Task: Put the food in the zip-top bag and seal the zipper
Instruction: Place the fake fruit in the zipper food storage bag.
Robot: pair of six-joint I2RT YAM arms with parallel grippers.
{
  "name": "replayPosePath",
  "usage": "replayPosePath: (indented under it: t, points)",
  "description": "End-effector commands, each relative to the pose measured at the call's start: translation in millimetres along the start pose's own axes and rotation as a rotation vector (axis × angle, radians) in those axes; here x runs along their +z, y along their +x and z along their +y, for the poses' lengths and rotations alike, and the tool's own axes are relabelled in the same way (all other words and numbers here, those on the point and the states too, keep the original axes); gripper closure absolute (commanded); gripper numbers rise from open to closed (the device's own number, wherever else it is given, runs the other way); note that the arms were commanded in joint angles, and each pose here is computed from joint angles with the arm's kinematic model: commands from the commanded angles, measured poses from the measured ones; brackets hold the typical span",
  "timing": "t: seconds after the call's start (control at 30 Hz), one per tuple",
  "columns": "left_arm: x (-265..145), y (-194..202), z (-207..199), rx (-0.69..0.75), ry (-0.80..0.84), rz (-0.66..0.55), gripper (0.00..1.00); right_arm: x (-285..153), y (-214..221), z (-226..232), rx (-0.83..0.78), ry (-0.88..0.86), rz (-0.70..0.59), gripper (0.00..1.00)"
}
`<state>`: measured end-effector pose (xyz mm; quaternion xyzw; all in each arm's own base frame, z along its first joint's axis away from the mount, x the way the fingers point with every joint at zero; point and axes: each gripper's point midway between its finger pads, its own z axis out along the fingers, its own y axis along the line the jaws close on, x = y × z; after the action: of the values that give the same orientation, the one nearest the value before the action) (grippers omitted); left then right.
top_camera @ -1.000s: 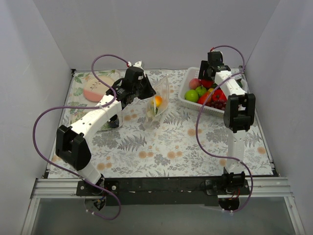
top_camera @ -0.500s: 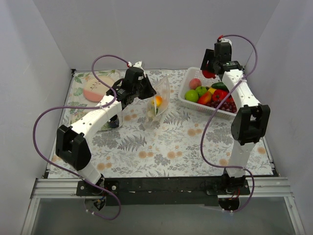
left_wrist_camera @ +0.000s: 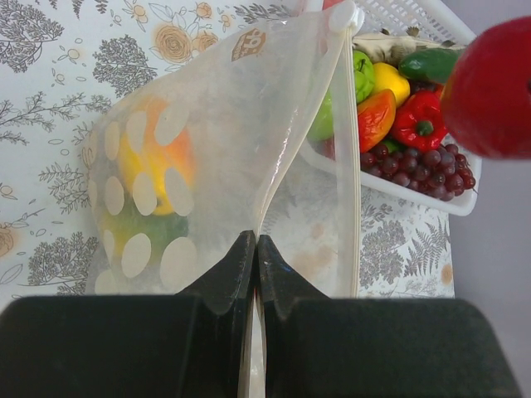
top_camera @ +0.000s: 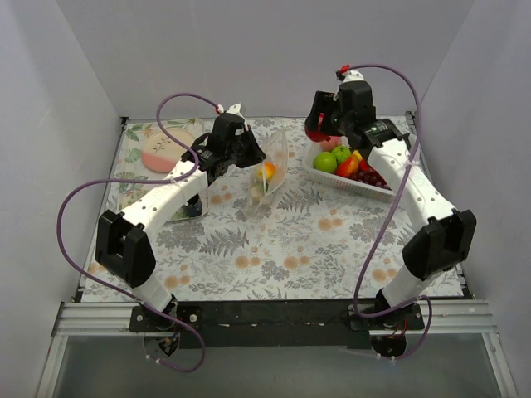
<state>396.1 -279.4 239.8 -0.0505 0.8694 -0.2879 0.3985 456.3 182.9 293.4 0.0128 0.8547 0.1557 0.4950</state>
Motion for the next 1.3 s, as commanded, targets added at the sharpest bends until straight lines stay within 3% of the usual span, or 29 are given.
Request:
replayPosePath:
  t: [0.0, 0.27, 0.47, 0.83, 1.03, 1.27]
  points:
    - [-10.3, -20.6, -11.5, -0.005, 0.036, -0.053, 1.00, -36.4, -11.9, 49.2, 0.041, -0.157, -0.080, 0.75]
    - [-18.1, -28.4, -17.0, -0.007, 0.049, -0.071, 1.00, -54.4, 8.7, 115.2, 0.045, -0.320, -0.049, 0.74]
    - [-23.4, -34.8, -21.4, -0.007, 0.058, -0.084, 1.00, -43.9, 46.3, 130.6, 0.016, -0.328, 0.020, 0.71]
    - [-30.7, -39.7, -19.7, -0.008, 0.058, -0.098, 1.00, -33.2, 62.9, 126.9, -0.004, -0.318, 0.057, 0.25]
    - [-30.9, -39.8, -17.9, -0.010, 0.057, -0.101, 1.00, -33.3, 57.7, 129.9, -0.019, -0.324, 0.054, 0.14]
    - [-30.0, -38.8, -14.7, -0.015, 0.052, -0.099, 1.00, -34.6, 55.5, 132.4, -0.030, -0.336, 0.053, 0.08]
